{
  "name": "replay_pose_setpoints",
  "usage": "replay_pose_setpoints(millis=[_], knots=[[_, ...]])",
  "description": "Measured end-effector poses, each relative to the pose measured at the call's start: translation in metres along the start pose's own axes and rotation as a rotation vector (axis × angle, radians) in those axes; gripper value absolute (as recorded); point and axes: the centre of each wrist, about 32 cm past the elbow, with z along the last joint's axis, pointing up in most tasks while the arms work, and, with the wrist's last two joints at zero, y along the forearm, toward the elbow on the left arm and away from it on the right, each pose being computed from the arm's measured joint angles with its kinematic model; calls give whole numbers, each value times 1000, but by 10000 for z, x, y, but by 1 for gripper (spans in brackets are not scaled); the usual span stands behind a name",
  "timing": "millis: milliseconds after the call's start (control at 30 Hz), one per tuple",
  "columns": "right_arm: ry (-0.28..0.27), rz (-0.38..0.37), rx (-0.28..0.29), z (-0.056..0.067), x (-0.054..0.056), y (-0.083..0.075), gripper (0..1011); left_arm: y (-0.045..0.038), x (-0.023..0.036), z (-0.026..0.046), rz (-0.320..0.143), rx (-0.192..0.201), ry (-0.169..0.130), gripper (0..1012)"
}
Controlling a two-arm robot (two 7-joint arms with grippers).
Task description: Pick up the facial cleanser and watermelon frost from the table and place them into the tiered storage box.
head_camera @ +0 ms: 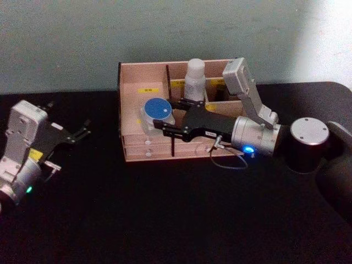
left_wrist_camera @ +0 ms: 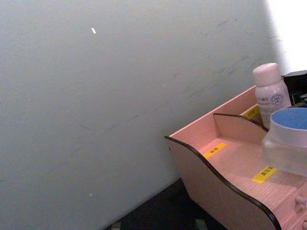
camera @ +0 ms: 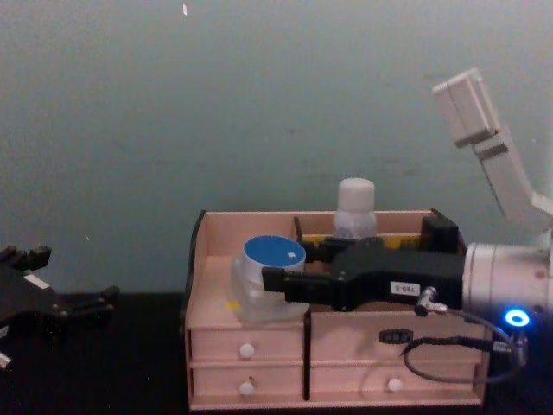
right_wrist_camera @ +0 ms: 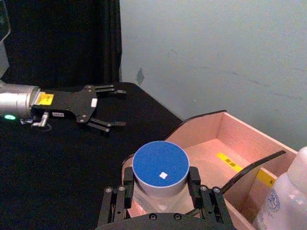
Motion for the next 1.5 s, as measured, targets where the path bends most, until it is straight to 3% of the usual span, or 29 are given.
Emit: replay_pose_setpoints(millis=[700,1500], knots=[[44,-30,-3,-3,135,219,685,0,0,0,0,0,0,1001],[75,-38,-10,-26,166,258,685,0,0,0,0,0,0,1001]])
